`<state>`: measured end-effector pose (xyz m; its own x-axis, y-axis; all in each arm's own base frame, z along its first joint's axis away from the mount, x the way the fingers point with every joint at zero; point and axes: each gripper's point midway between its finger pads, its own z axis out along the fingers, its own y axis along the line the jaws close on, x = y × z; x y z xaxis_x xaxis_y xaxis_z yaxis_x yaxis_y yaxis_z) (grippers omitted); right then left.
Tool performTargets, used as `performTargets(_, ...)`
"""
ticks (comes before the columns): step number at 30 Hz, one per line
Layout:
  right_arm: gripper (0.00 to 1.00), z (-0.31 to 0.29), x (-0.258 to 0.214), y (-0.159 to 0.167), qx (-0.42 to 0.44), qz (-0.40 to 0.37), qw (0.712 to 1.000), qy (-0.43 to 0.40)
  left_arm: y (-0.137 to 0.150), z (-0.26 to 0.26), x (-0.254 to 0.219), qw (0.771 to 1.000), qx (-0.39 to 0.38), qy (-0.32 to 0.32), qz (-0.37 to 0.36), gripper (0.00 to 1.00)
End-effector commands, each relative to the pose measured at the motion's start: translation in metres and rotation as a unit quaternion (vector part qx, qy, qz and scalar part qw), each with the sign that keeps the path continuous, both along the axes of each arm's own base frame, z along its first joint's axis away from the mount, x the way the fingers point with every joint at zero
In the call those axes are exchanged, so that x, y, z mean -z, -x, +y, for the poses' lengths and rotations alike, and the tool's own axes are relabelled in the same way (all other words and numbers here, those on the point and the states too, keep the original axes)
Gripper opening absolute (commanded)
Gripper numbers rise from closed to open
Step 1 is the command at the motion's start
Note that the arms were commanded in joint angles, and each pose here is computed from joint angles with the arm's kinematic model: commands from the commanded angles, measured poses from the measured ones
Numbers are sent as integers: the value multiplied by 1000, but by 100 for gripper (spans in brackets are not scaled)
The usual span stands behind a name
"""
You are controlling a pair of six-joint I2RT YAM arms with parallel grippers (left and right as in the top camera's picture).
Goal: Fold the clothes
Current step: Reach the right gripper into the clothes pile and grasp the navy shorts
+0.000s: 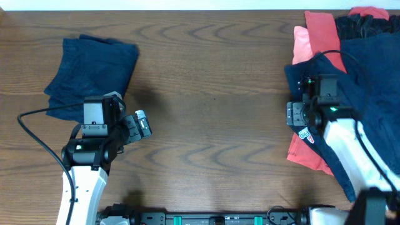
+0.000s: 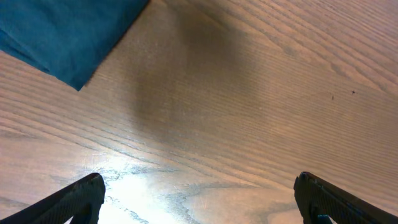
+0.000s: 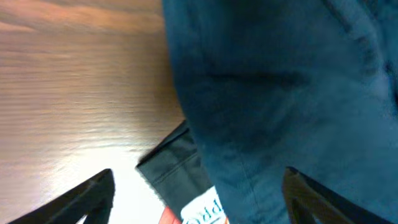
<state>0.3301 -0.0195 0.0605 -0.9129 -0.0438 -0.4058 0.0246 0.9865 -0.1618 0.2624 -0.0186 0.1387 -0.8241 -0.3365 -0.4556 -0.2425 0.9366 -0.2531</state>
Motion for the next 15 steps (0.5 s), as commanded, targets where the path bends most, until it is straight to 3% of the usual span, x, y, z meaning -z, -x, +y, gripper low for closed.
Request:
performTargets(1,71,-18,12,-5,22,15,999,40,-3,-1,-8,1000,10,-4,-10,98)
performTargets(6,57,-33,25,-13,64,11,996,53,-3,-1,-8,1000,10,-4,-10,98)
performTargets(9,54,-37,28,-15,70,8,996,53,-3,-1,-8,1000,10,-4,-10,98)
performTargets(15,57,-37,29,-15,71,8,996,44,-3,-1,-7,1000,10,-4,-10,98)
